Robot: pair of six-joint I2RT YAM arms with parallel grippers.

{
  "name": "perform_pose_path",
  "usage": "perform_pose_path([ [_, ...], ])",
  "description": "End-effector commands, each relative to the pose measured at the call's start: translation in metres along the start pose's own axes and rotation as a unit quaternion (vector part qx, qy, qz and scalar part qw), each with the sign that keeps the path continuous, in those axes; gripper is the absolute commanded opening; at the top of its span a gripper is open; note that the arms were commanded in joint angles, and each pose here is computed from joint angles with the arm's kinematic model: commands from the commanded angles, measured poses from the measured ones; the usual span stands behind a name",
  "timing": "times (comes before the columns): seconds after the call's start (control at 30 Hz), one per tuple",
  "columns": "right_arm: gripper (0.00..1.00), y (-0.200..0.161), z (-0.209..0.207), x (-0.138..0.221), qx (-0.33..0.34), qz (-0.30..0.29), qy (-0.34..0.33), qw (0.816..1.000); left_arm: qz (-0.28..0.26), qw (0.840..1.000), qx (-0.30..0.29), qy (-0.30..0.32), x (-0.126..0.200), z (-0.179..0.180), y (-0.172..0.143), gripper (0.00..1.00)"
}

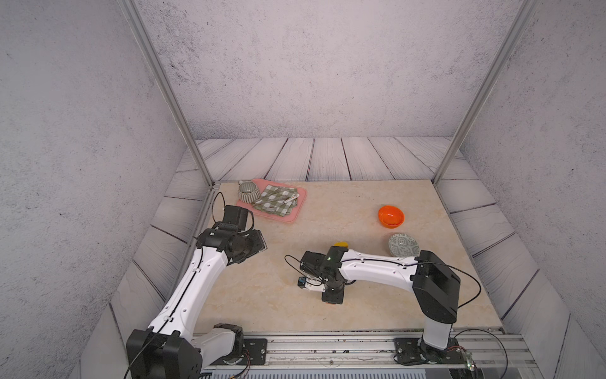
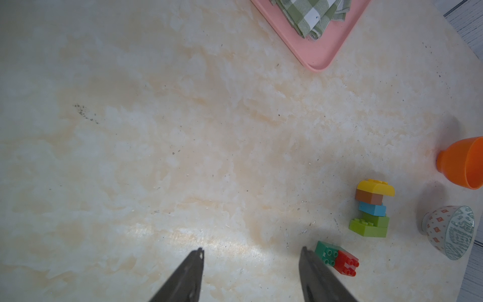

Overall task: Assemble the letter s with lego
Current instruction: Assemble the lego brick with the lego brick.

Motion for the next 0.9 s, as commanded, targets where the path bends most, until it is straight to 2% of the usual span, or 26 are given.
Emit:
perform_pose_path([
  [0.0, 0.00, -0.021, 0.012, -0.027, 0.017, 0.070, 0.032, 0.997, -0.005, 1.000, -0.006, -0.004, 0.008, 0.001, 0.001, 0.63],
  [0.4, 0.00, -0.030, 0.022, -0.042, 0.026, 0.122, 0.071, 0.990, -0.010, 1.000, -0.005, -0.005, 0.013, 0.001, 0.003, 0.63],
  [0.67, 0.00, -0.028, 0.023, -0.048, 0.006, 0.109, 0.064, 0.992, -0.015, 1.000, -0.005, -0.005, 0.017, 0.003, 0.004, 0.63],
  [0.87, 0.00, -0.026, 0.027, -0.036, 0.026, 0.098, 0.082, 0.991, -0.016, 1.000, -0.003, -0.008, 0.018, 0.002, 0.005, 0.63],
])
Point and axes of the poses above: each gripper's point midway between its finger pads, its own x axis back along the fingers, its own z axis along the line the jaws close on, y = z × x, the point moved 2 cm from there along x, back along the fingers, and after that the axes turned 1 degree about x, right-handed, at the moved point
